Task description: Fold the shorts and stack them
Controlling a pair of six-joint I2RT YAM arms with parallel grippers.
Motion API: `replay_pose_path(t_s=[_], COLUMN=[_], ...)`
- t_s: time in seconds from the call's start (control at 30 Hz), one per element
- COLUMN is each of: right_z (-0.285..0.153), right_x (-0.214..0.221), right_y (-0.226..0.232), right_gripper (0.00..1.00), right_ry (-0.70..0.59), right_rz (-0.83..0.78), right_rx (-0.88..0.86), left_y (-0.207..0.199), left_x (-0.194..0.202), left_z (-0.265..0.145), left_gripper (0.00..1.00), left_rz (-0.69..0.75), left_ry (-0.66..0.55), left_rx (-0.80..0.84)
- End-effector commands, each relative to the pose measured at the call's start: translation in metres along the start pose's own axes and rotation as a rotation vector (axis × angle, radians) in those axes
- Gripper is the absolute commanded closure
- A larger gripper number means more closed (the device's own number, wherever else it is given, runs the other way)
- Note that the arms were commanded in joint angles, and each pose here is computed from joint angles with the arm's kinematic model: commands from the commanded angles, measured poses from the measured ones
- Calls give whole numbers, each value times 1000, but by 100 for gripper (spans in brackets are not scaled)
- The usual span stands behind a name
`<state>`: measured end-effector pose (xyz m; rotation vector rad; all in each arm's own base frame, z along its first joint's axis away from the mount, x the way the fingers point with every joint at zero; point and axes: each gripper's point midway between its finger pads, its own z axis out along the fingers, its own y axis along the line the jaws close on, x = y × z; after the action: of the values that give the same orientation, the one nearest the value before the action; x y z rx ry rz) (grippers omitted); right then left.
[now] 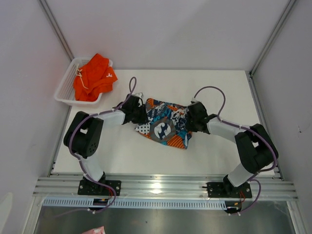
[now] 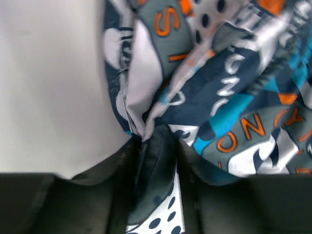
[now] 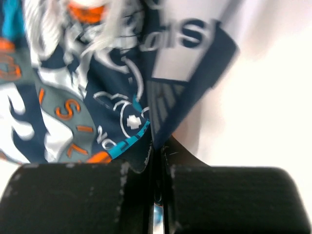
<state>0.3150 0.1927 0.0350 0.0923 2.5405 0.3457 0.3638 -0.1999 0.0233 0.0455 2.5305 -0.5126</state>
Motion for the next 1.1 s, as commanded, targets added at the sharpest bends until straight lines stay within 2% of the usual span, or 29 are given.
replay_pose_path(t_s=[0.0, 0.1, 0.23, 0.33, 0.37, 0.43, 0.5, 0.63, 0.73, 0.8, 0.83, 0.93, 1.07], right_z=[4, 7, -3, -18, -22, -30, -35, -52, -68, -83, -88, -100, -124], right_x=[-38, -60, -76, -84, -85, -86, -91, -99, -102, -99, -93, -79, -72], right_y=[-29, -57, -98, -132, -144, -169, -189, -248, -282, -302, -312, -327, -360], right_gripper=[100, 100, 100, 100, 100, 100, 100, 100, 100, 100, 100, 100, 100], right_ry=[-70, -102, -126, -159, -170, -175, -192, -223, -233, -248, -245, -250, -288], right_rz=[28, 70, 76, 104, 121, 186, 218, 255, 272, 295, 315, 361, 477], right_rx=[100, 160, 304, 431, 475, 539, 603, 828, 999, 1108, 1149, 1203, 1242], left_y=[-35, -65, -109, -155, -184, -207, -253, -314, -341, -372, -387, -420, -421], left_x=[2, -1, 7, 12, 9, 22, 31, 57, 87, 87, 103, 118, 120], left_z=[11, 25, 46, 53, 50, 60, 68, 78, 88, 83, 85, 80, 79], left_gripper=[62, 81, 100, 100, 100, 100, 100, 100, 100, 100, 100, 100, 100], left_rz=[-17, -31, -33, -9, -6, -2, 6, 22, 14, 10, 32, 47, 44], left_ry=[-30, -60, -52, -76, -101, -80, -66, -58, -39, -67, -48, -20, -70], left_rx=[57, 89, 114, 147, 185, 218, 291, 349, 391, 474, 511, 597, 611])
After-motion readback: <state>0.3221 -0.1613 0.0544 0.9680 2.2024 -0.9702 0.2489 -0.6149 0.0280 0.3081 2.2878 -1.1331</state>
